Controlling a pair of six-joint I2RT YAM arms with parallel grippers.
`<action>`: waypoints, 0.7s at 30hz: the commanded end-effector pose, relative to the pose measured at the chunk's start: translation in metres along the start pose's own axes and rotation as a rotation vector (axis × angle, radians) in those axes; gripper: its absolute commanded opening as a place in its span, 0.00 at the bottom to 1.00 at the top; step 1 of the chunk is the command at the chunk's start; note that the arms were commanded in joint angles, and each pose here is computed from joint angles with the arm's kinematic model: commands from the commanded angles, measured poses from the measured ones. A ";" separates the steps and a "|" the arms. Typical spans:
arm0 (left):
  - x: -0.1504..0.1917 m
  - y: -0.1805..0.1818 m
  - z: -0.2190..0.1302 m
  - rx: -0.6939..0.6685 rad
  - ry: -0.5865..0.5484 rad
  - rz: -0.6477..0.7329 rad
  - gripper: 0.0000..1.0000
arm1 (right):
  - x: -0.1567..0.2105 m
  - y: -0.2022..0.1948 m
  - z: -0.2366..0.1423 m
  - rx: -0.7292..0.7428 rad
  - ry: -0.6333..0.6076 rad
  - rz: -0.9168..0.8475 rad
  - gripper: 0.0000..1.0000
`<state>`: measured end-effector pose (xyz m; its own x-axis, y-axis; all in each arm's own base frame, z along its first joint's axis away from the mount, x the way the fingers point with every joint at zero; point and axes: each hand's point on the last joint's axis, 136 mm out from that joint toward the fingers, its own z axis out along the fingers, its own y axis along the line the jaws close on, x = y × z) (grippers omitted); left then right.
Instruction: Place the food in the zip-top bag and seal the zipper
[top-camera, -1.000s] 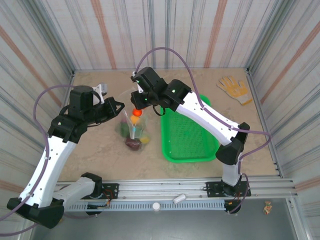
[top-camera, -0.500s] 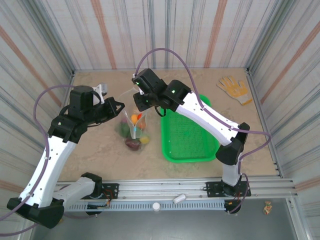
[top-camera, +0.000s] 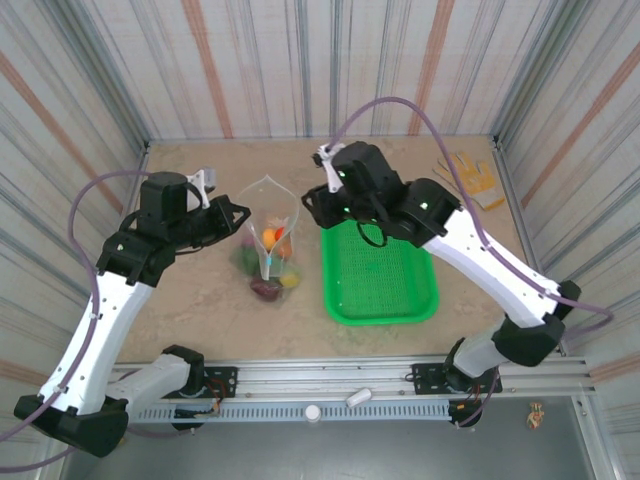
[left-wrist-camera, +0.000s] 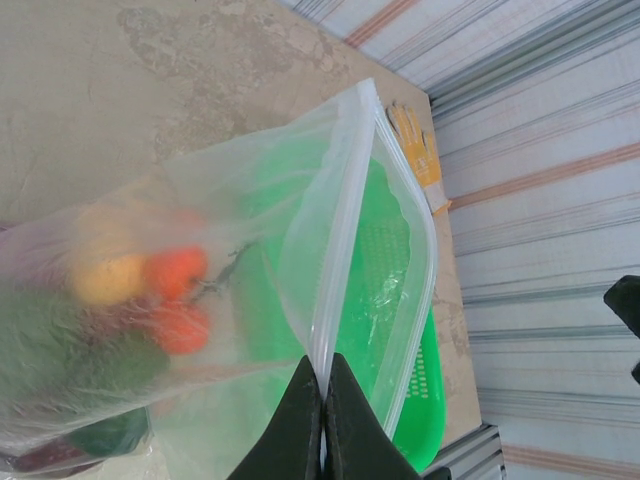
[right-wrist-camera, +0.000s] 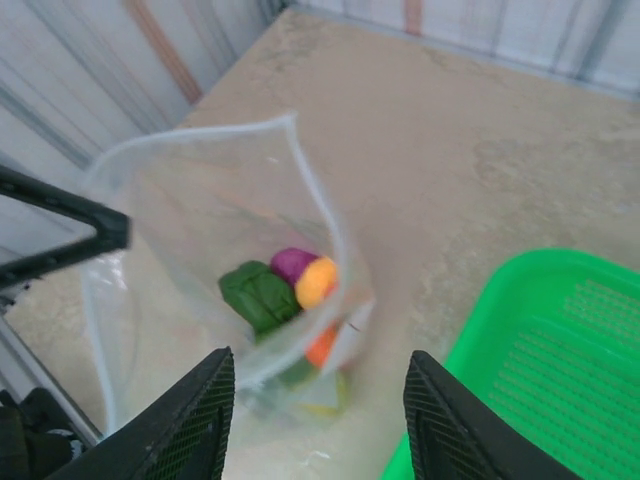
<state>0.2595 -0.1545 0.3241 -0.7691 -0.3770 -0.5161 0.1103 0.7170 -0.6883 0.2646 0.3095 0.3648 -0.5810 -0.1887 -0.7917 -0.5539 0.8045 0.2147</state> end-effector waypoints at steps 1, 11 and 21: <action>0.002 -0.006 -0.002 0.035 0.005 0.027 0.00 | 0.037 -0.032 0.012 0.064 0.084 0.078 0.46; 0.014 -0.028 0.011 0.151 0.124 0.111 0.00 | 0.073 -0.022 0.015 -0.065 0.176 -0.014 0.54; 0.040 -0.050 0.029 0.266 0.285 0.195 0.06 | 0.096 0.035 0.010 -0.189 0.014 -1.033 0.62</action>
<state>0.2485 -0.2119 0.3089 -0.8733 -0.1086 -0.4750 0.3137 0.6206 -0.7187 0.2129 0.3196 0.2795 -0.2807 -0.6212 -0.7317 -0.8746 0.4795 -0.0715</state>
